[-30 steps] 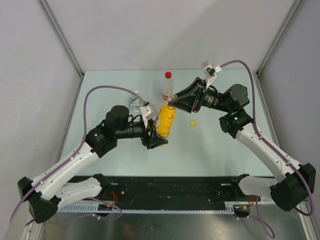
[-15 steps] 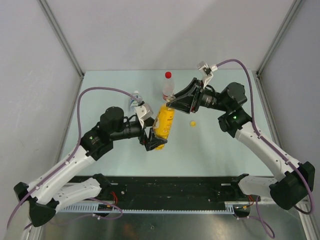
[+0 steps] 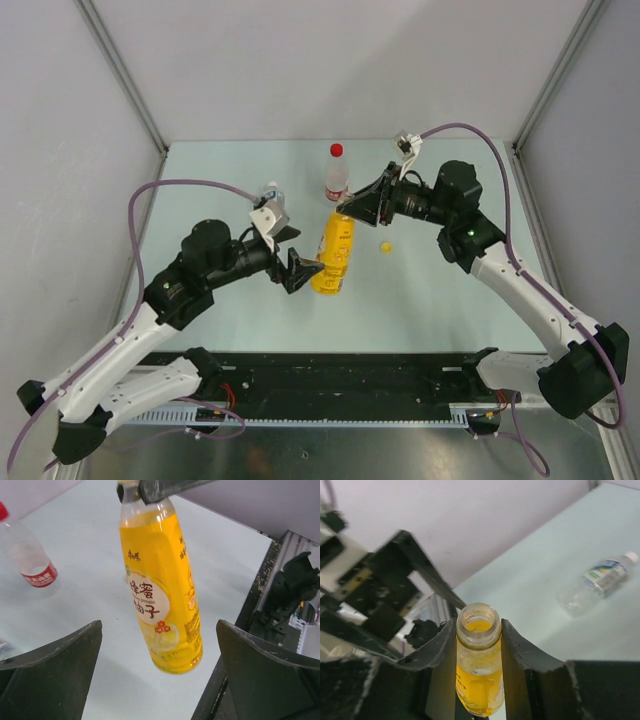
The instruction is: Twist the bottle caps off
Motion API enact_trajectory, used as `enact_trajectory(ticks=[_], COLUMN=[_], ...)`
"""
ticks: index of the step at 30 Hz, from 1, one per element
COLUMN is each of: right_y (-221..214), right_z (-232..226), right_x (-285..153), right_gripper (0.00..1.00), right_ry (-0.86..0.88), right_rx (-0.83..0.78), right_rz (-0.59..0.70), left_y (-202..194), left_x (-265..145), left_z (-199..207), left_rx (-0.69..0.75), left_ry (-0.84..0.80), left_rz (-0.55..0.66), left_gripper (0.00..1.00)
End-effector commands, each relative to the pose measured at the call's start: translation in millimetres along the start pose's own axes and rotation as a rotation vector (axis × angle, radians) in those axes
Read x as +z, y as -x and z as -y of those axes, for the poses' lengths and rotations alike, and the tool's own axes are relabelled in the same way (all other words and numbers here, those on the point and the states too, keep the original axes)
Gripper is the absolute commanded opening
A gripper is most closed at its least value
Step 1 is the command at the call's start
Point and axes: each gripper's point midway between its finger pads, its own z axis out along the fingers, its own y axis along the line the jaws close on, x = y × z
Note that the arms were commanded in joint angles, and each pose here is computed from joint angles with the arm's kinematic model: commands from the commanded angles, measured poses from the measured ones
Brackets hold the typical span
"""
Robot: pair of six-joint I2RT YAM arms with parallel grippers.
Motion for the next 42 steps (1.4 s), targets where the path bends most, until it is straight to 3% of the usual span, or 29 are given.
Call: enact_trajectory(ticks=[1, 9, 14, 19, 29, 42], right_y=[2.8, 2.4, 14.6, 41.9, 84.4, 77.7], right_z=[41.7, 144.8, 185.7, 205.5, 226.9, 276.9], right_x=[-9.9, -75.9, -127.5, -165.7, -190.4, -191.6], right_gripper=[0.0, 0.0, 0.0, 0.0, 0.0, 0.0], right_ry=[-0.22, -0.758, -0.957, -1.151, -1.3, -1.4], right_rx=[-0.054, -0.023, -0.007, -0.132, -0.496, -0.573], right_rz=[-0.002, 0.061, 0.188, 0.315, 0.431, 0.464], left_y=[29.5, 16.8, 9.9, 5.5, -0.8, -5.1], left_x=[-12.3, -3.7, 4.6, 15.5, 38.1, 47.9], left_z=[-14.6, -17.4, -18.2, -22.6, -27.9, -34.4], left_rx=[0.037, 0.019, 0.022, 0.042, 0.064, 0.075], left_ry=[0.106, 0.105, 0.093, 0.091, 0.069, 0.082], left_rz=[0.102, 0.064, 0.035, 0.004, -0.048, -0.073], left_gripper=[0.99, 1.0, 1.0, 0.99, 0.99, 0.99])
